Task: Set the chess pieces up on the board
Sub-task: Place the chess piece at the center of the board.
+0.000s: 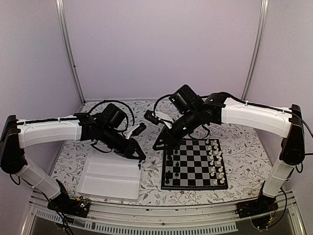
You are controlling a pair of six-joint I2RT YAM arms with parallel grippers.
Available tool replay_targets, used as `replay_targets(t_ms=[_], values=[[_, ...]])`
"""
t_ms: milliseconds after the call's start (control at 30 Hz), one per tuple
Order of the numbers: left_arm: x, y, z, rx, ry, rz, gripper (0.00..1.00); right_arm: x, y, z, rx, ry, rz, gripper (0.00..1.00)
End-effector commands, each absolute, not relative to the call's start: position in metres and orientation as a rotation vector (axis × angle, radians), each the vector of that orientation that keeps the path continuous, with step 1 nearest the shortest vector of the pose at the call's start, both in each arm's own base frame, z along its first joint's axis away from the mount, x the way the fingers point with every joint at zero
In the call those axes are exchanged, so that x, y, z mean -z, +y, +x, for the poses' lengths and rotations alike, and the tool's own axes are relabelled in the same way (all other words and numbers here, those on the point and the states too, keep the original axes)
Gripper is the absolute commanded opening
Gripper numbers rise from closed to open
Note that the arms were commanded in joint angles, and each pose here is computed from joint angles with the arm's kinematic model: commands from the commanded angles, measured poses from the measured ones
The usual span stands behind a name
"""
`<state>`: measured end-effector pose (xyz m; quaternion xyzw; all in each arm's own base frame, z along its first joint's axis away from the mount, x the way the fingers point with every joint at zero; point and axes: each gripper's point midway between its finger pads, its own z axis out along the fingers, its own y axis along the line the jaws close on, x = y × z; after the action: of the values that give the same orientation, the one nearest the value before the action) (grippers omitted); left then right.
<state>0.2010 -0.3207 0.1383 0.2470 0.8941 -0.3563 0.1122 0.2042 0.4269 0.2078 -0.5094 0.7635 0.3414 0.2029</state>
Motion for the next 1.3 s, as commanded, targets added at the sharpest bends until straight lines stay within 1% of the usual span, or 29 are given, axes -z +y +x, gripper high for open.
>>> replay_targets(t_ms=[0, 100, 233, 433, 667, 767, 933, 1067, 1167, 1267], values=[[-0.153, -0.33, 0.182, 1.268, 2.551, 0.917, 0.12, -0.206, 0.414, 0.2, -0.855, 2.054, -1.556, 0.36], [-0.148, -0.334, 0.186, 1.274, 2.587, 0.877, 0.12, -0.2, 0.41, 0.198, -0.852, 2.068, -1.553, 0.36], [-0.136, -0.34, 0.191, 1.279, 2.713, 0.796, 0.12, -0.193, 0.406, 0.192, -0.878, 2.094, -1.531, 0.35], [-0.103, -0.335, 0.189, 1.172, 2.983, 0.68, 0.13, -0.183, 0.398, 0.188, -0.876, 2.131, -1.515, 0.35], [-0.075, -0.329, 0.187, 0.98, 3.17, 0.694, 0.12, -0.175, 0.388, 0.184, -0.853, 2.156, -1.508, 0.35], [-0.064, -0.331, 0.188, 0.885, 3.209, 0.737, 0.12, -0.171, 0.382, 0.181, -0.846, 2.169, -1.506, 0.35], [-0.048, -0.341, 0.182, 0.8, 3.275, 0.818, 0.11, -0.169, 0.376, 0.178, -0.833, 2.174, -1.504, 0.35], [-0.033, -0.339, 0.178, 0.71, 3.333, 0.817, 0.1, -0.167, 0.373, 0.177, -0.825, 2.177, -1.504, 0.35], [-0.026, -0.336, 0.181, 0.619, 3.334, 0.842, 0.12, -0.166, 0.371, 0.176, -0.822, 2.178, -1.503, 0.35], [-0.023, -0.337, 0.183, 0.606, 3.324, 0.854, 0.17, -0.164, 0.37, 0.175, -0.827, 2.18, -1.501, 0.35]])
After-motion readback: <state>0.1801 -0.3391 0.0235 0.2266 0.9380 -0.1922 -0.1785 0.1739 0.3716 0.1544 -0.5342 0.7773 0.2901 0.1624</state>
